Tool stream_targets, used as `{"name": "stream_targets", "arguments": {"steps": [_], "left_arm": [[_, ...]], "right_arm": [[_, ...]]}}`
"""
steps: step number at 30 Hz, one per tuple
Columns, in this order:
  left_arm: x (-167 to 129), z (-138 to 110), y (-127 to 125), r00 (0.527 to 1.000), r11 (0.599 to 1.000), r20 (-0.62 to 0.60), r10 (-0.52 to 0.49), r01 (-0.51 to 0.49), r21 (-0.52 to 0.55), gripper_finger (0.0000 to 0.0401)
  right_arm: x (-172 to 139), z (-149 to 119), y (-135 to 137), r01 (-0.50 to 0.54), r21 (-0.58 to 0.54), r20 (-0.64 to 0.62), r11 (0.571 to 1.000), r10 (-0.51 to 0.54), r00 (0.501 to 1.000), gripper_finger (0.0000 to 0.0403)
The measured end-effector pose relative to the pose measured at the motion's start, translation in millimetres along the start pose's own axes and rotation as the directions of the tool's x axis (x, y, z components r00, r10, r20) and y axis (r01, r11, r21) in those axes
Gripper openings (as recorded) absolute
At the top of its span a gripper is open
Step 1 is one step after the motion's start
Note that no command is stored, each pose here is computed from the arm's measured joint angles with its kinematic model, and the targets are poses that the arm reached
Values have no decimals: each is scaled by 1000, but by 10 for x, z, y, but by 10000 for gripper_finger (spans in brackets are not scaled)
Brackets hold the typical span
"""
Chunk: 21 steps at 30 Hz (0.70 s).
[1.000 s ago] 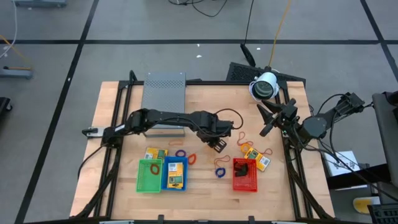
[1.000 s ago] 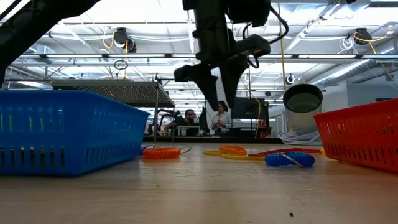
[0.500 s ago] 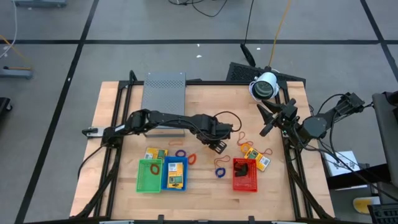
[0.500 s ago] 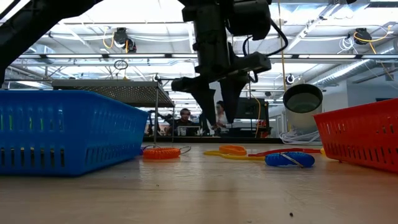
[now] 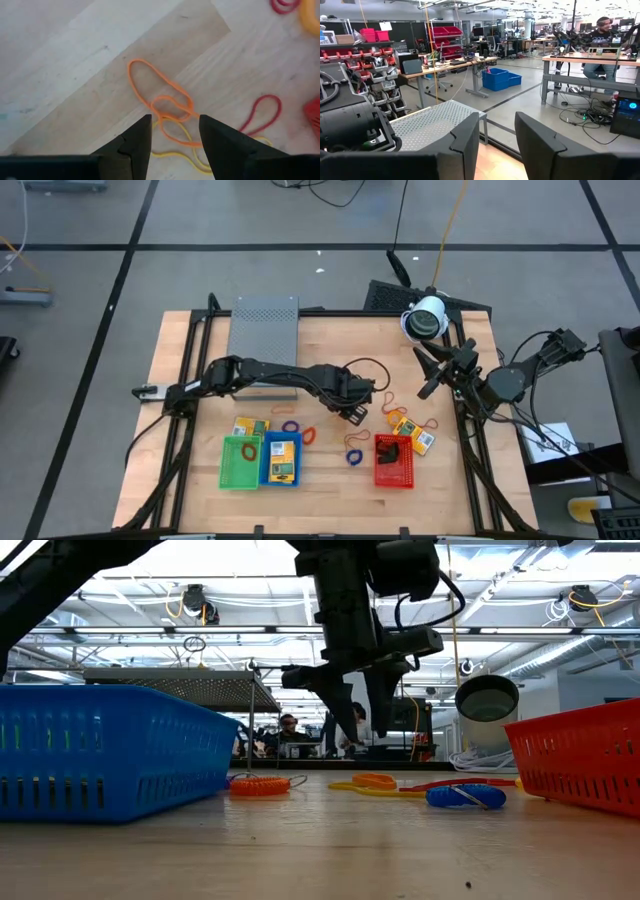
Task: Pick & Place Office Desk Supplies
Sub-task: Put the orange rubber band into the red bin
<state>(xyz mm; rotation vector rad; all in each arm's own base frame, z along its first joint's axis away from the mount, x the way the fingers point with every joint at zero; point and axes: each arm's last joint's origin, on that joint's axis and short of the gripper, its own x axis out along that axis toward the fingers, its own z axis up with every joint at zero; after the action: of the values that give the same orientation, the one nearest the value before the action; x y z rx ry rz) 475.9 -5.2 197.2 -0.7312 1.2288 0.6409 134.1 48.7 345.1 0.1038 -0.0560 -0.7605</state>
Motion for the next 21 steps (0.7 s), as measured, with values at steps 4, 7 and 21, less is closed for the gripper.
{"name": "stream_targets", "arguments": {"steps": [4,7,21], "left_arm": [[21,3,4,1000,1000,8,13,-12,-7,175],[61,3,1,1000,1000,4,18,-18,-11,175],[238,-27,18,997,998,-51,53,-54,-32,175]], "right_arm": [[0,0,1,0,0,0,1000,0,1000,116],[0,0,1,0,-1,0,1000,0,1000,116],[0,-1,0,0,-4,-1,1000,0,1000,116]]}}
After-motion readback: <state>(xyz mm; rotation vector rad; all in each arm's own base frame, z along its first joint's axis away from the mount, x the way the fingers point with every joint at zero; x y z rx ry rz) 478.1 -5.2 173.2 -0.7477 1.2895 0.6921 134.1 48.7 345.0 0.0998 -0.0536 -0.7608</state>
